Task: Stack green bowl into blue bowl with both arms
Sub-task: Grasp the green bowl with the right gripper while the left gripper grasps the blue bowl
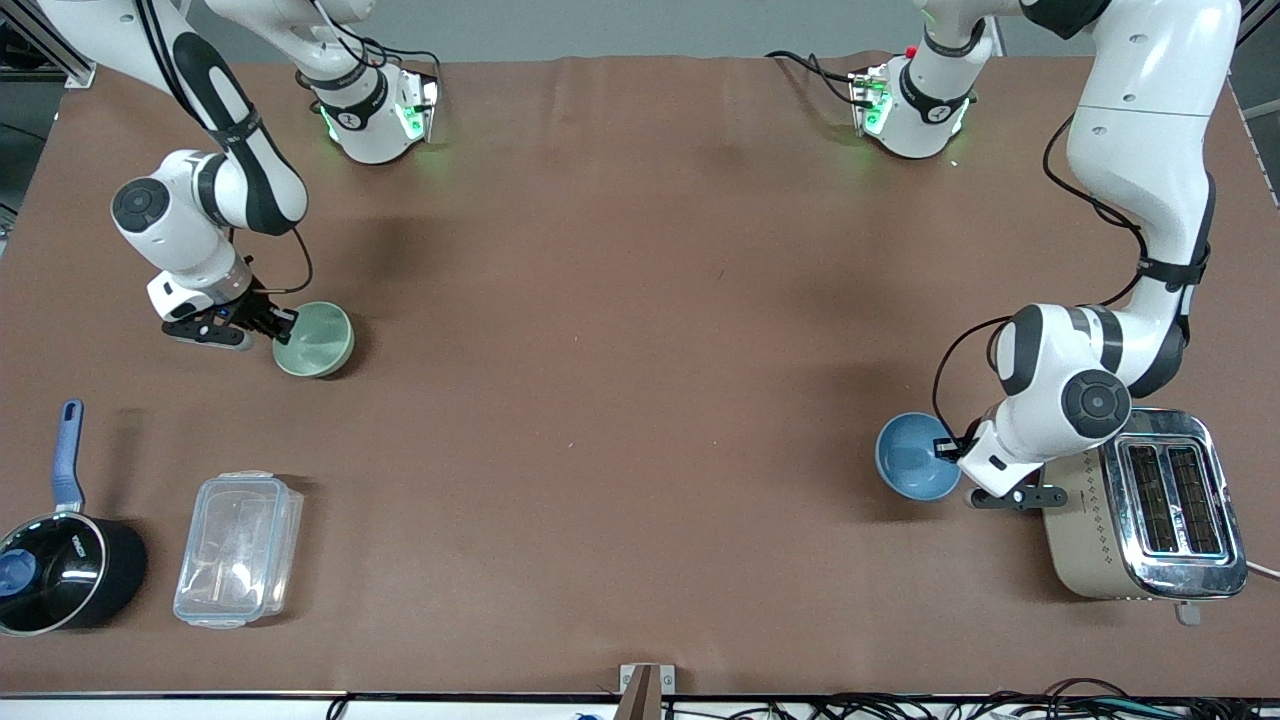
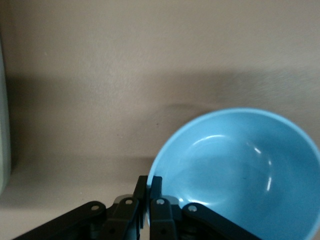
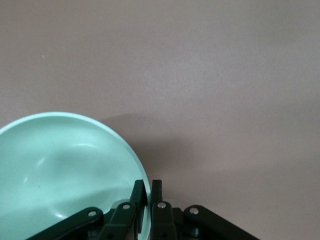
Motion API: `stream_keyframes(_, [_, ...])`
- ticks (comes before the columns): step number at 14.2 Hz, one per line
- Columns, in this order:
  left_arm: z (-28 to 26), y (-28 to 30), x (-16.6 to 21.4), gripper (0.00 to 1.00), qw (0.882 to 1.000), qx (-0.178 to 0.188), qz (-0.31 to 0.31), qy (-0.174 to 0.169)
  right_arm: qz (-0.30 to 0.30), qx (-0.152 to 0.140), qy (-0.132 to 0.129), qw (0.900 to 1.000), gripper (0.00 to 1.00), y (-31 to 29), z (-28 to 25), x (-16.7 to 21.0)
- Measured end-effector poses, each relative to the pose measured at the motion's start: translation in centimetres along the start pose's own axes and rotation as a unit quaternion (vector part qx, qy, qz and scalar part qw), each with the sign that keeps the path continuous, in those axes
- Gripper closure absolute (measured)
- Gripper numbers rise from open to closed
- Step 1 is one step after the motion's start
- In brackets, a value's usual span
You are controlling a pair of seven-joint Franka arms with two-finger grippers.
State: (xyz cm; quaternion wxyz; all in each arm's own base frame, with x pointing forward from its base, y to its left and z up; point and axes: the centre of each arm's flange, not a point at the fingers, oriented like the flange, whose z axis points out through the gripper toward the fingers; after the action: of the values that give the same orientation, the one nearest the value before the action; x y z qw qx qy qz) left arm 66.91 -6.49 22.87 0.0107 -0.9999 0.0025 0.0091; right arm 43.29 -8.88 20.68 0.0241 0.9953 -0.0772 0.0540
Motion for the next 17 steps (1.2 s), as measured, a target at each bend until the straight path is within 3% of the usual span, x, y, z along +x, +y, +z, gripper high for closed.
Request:
stream_keyframes(2, [-1.6,3.4,0.0,0.94,1.0,-0.02,-0.002,0.012,0.0,0.001,-0.001,1.0,0.93,-0.1,-0.3,0.1])
stream_keyframes(5, [-6.4,14.3,-1.5,0.94,0.998,-0.065,-0.002,0.009,-0.001,0.003,-0.019,1.0,0.94,-0.2,-2.1,1.4])
stream_keyframes(8, [-8.7,27.6,-6.7,0.94,0.996,-0.088,-0.006,-0.011,-0.005,0.006,-0.034,0.999,0.95,-0.5,-7.3,4.7])
stream_keyframes(11, [-5.2,38.8,-13.4,0.94,0.996,-0.085,-0.004,-0.041,-0.01,0.01,-0.053,0.998,0.95,-1.3,-14.5,8.8])
stream_keyframes(15, [-0.9,43.2,-15.4,0.95,0.995,-0.094,-0.007,-0.042,0.021,0.035,-0.061,0.997,0.95,-7.1,-19.7,11.2])
stream_keyframes(17, [-0.4,42.8,-14.6,0.8,0.994,-0.098,-0.013,-0.039,0.04,0.034,-0.062,0.997,0.95,-12.6,-20.0,10.5])
